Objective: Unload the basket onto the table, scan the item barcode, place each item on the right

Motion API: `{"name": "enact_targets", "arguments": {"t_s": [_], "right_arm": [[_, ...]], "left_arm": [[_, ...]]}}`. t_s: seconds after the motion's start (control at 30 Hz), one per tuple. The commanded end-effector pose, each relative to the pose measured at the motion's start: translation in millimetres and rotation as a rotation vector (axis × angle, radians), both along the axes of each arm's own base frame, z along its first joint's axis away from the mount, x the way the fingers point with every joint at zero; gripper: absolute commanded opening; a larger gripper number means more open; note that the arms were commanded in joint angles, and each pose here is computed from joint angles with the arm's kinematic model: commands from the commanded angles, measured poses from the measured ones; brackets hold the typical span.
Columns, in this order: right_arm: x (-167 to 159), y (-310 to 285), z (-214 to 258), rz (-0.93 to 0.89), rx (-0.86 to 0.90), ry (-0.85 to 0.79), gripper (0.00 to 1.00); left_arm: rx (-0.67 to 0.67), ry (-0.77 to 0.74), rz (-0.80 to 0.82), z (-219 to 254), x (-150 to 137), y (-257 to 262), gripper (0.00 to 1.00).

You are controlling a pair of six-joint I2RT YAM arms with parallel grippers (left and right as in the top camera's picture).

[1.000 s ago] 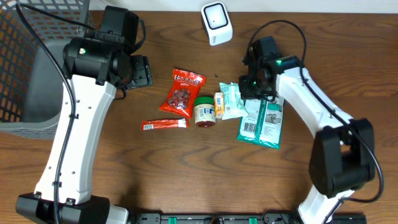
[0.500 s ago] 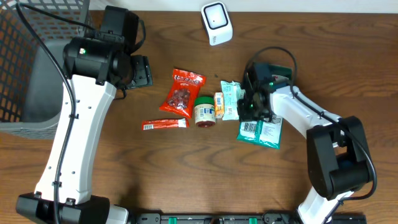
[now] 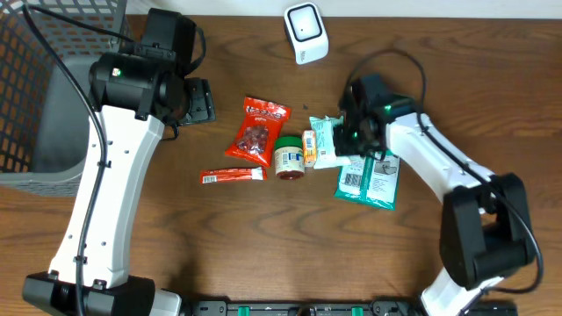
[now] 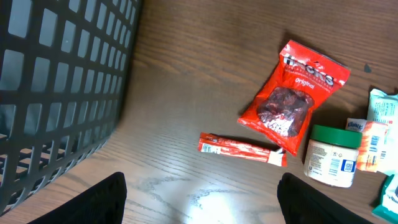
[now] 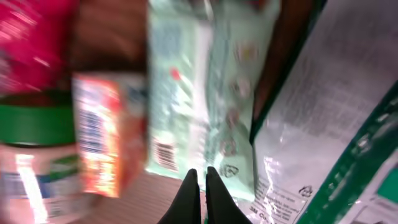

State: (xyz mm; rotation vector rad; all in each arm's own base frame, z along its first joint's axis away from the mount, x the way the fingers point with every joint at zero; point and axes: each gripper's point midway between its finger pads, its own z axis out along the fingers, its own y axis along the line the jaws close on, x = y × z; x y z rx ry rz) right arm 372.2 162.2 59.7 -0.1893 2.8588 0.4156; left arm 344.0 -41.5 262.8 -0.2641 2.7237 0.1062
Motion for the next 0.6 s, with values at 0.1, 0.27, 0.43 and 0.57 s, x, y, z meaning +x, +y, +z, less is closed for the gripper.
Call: {"name": "enact_targets", "arguments": {"t_s": [0.1, 0.27, 0.43, 0.57], "right_arm": [[-2, 4, -7, 0.003, 0.008, 0.012, 0.02], [-15, -12, -44, -0.015, -0.072, 0.056, 0.02], [-25, -32, -66, -0.037, -0.172, 0.084, 0.02], [-23, -35, -68, -0.043, -0.185, 0.067, 0.01]], "left_arm": [[0.01, 0.009, -0.015, -1, -2, 1, 0.78], [0.01, 0.009, -0.015, -1, -2, 1, 0.78], [0.01, 0.008, -0.015, -1, -2, 1, 0.78], [0.01, 0.008, -0.015, -1, -2, 1, 0.78]]}}
